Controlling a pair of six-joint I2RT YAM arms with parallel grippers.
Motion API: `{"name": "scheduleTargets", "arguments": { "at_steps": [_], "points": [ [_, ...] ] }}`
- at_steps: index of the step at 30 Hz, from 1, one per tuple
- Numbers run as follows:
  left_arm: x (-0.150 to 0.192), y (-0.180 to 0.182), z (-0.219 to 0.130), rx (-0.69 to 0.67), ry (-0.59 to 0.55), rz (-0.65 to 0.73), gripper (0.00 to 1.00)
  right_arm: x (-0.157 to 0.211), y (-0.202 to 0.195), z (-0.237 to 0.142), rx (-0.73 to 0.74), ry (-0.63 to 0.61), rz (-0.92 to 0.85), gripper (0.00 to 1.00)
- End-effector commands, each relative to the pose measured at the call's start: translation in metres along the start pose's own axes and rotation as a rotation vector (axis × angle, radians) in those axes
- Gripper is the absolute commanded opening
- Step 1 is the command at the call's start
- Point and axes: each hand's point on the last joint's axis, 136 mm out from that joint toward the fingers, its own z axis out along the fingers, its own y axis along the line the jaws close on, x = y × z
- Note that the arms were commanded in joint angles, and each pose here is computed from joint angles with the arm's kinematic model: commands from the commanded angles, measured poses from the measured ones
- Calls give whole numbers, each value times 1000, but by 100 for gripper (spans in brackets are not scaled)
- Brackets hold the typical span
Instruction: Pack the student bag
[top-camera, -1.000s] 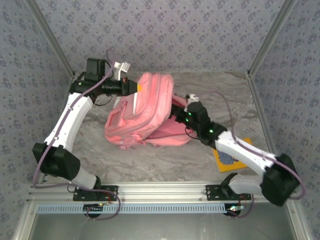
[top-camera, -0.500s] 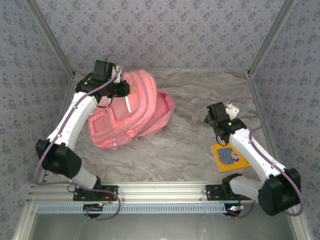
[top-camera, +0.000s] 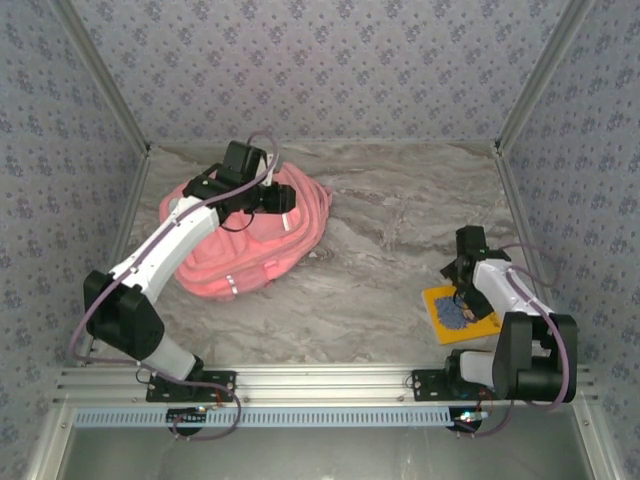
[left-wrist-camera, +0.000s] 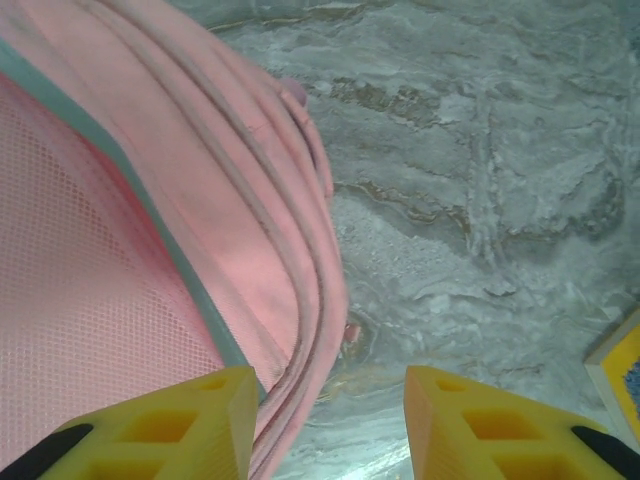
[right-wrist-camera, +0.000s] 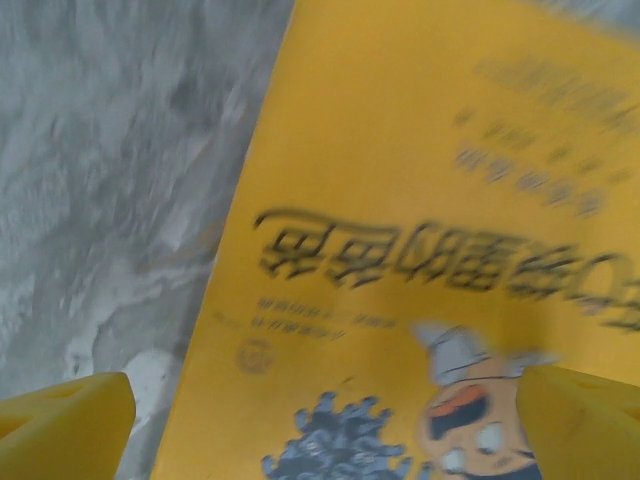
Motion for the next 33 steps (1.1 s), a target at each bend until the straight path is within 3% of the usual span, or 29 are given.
{"name": "scheduleTargets", "arguments": {
  "at_steps": [1,7,14,22,27,33],
  "points": [
    [-17,-13,-27,53,-101,26,43,21,35,9,-187,100,-25,99],
    [-18,-21,-28,104,-103,5,41,67,89,-9,-341,157,-59,95],
    [-15,-24,-22,127,-85,-26,36,117,161,-65,-503,213,-193,93],
    [5,-58,14,330,32,-192,40,39,147,-81,-393,-88,-407,92],
    [34,-89,35,402,108,-242,42,3,130,-43,-273,-84,-429,94],
    [87,-108,73,377,220,-220,43,13,127,-14,-241,21,-467,97]
  ]
}}
